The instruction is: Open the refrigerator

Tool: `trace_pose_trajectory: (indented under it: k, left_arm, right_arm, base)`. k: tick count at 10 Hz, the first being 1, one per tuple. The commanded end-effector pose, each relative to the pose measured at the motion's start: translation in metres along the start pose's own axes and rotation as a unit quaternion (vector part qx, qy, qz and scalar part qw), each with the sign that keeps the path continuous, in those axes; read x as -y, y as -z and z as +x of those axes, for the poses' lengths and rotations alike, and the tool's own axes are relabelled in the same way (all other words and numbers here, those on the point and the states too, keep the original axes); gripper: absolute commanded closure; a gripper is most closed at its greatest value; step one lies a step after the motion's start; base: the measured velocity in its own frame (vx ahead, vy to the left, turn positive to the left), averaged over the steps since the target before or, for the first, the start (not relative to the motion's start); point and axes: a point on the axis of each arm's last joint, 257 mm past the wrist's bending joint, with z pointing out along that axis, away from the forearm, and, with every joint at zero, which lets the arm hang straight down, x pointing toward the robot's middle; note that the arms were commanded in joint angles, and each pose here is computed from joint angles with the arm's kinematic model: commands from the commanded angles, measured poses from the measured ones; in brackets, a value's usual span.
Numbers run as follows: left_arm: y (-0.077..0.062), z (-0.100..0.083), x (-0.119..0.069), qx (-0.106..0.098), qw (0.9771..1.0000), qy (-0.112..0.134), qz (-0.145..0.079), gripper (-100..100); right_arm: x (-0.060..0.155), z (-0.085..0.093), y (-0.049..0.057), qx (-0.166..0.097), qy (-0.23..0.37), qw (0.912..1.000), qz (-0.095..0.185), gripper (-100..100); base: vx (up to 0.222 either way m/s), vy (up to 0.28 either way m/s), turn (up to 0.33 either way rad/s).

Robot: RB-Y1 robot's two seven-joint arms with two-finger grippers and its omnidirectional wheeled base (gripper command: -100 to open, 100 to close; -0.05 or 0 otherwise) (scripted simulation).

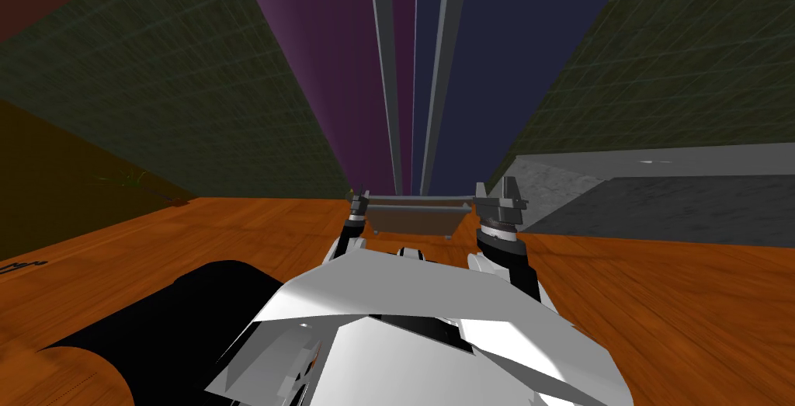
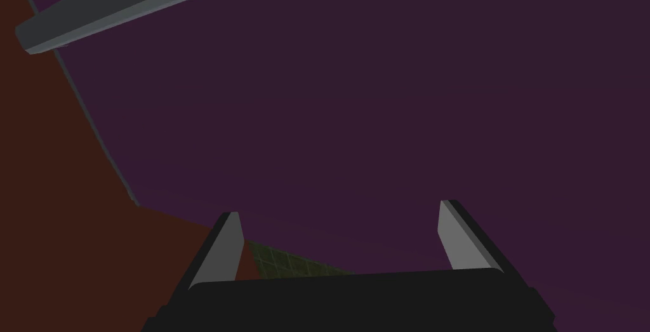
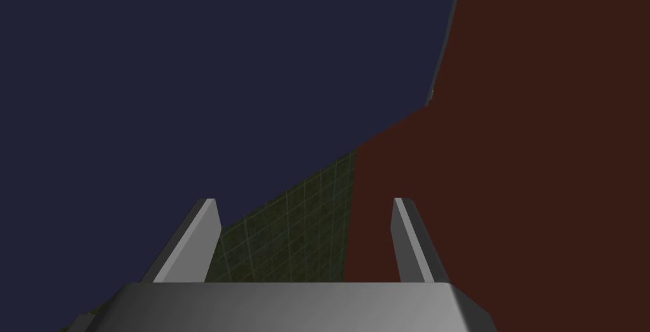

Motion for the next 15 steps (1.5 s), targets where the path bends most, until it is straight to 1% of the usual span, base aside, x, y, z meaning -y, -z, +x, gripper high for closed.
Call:
trace_pose_trajectory:
  k: [1, 2, 3, 4, 5, 6, 7, 8, 9, 10, 11, 12, 13, 14, 15]
  left_arm:
    - [0.005, 0.003, -0.018, -0.008, 1.0, 0.0, -0.004, -100]
    - [0.007, 0.003, -0.025, -0.008, 0.9999, 0.0, -0.012, -100]
    - [0.01, 0.004, -0.033, -0.011, 0.9998, 0.0, -0.014, -100]
    - [0.011, 0.004, -0.035, -0.011, 0.9998, 0.0, -0.017, -100]
    - [0.014, 0.005, -0.043, -0.014, 0.9997, 0.001, -0.018, -100]
    - [0.016, 0.005, -0.047, -0.014, 0.9997, 0.001, -0.022, -100]
    - [0.019, 0.006, -0.055, -0.017, 0.9996, 0.001, -0.024, -100]
    - [0.02, 0.006, -0.058, -0.017, 0.9995, 0.001, -0.027, -100]
    - [0.025, 0.007, -0.069, -0.019, 0.9993, 0.002, -0.032, -100]
    - [0.027, 0.008, -0.073, -0.022, 0.9993, 0.003, -0.029, -100]
    - [0.031, 0.008, -0.082, -0.022, 0.999, 0.003, -0.039, -100]
    - [0.034, 0.01, -0.088, -0.023, 0.999, 0.004, -0.039, -100]
    - [0.037, 0.009, -0.094, -0.023, 0.9987, 0.004, -0.046, -100]
    - [0.039, 0.011, -0.098, -0.025, 0.9988, 0.006, -0.043, -100]
    - [0.044, 0.01, -0.106, -0.025, 0.9983, 0.005, -0.053, -100]
  right_arm:
    - [0.0, 0.0, 0.0, 0.0, 0.0, 1.0, 0.0, 0]
    - [0.0, 0.0, 0.0, 0.0, 0.0, 1.0, 0.0, 0]
    - [0.0, 0.0, 0.0, 0.0, 0.0, 1.0, 0.0, 0]
    - [0.0, 0.0, 0.0, 0.0, 0.0, 1.0, 0.0, 0]
    - [0.0, 0.0, 0.0, 0.0, 0.0, 1.0, 0.0, 0]
    - [0.0, 0.0, 0.0, 0.0, 0.0, 1.0, 0.0, 0]
    - [0.0, 0.0, 0.0, 0.0, 0.0, 1.0, 0.0, 0]
    - [0.0, 0.0, 0.0, 0.0, 0.0, 1.0, 0.0, 0]
    - [0.0, 0.0, 0.0, 0.0, 0.0, 1.0, 0.0, 0]
    - [0.0, 0.0, 0.0, 0.0, 0.0, 1.0, 0.0, 0]
    - [0.0, 0.0, 0.0, 0.0, 0.0, 1.0, 0.0, 0]
    - [0.0, 0.0, 0.0, 0.0, 0.0, 1.0, 0.0, 0]
    - [0.0, 0.0, 0.0, 0.0, 0.0, 1.0, 0.0, 0]
    - [0.0, 0.0, 0.0, 0.0, 0.0, 1.0, 0.0, 0]
    - [0.0, 0.0, 0.0, 0.0, 0.0, 1.0, 0.0, 0]
  base:
    - [0.038, 0.013, 0.017]
    - [0.027, 0.006, 0.009]
    - [0.028, 0.007, 0.013]
    - [0.024, 0.003, 0.007]
    - [0.03, 0.002, 0.015]
    - [0.025, 0.001, 0.006]
    - [0.029, 0.005, 0.014]
    - [0.029, 0.009, 0.007]
    - [0.035, 0.008, 0.014]
    - [0.048, 0.005, 0.024]
    - [0.04, 0.007, 0.009]
    - [0.042, 0.009, 0.013]
    - [0.034, 0.006, 0.008]
    - [0.038, 0.011, 0.014]
    - [0.029, 0.008, 0.008]
